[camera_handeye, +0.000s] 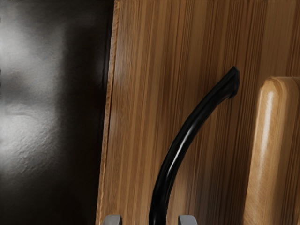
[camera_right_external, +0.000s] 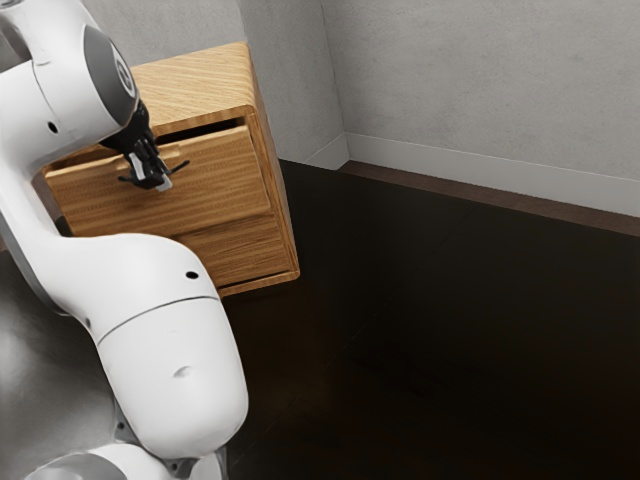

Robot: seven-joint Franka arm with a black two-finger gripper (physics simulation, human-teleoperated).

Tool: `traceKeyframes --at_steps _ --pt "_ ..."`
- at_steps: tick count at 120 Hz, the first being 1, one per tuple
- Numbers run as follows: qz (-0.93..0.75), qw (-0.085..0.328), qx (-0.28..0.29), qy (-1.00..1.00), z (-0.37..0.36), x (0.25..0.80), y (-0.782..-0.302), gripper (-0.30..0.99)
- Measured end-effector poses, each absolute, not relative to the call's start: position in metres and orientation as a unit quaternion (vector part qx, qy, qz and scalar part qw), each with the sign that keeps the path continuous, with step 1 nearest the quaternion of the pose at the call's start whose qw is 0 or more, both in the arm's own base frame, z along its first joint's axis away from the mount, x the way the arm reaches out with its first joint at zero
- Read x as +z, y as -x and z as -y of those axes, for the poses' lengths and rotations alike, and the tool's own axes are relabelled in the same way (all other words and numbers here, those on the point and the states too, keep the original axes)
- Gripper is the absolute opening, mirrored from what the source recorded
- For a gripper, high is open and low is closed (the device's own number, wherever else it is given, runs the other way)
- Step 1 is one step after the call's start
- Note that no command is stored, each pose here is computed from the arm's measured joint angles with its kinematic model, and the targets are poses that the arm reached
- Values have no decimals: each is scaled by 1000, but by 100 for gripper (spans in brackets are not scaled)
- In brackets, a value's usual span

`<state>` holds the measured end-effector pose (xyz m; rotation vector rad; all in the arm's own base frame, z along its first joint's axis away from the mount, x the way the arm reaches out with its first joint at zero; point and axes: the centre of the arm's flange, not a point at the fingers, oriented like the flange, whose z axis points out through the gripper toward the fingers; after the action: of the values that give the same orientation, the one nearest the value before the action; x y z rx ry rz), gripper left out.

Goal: Pull the drawer handle with one arm to open the drawer

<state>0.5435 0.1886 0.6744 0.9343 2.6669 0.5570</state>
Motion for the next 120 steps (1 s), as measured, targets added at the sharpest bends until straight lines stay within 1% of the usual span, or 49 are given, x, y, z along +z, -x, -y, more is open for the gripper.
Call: traceKeyframes --at_steps 70,120 --pt "-921 131 195 -311 -172 673 -521 8" --pt "-920 128 200 -312 -155 671 -514 8"
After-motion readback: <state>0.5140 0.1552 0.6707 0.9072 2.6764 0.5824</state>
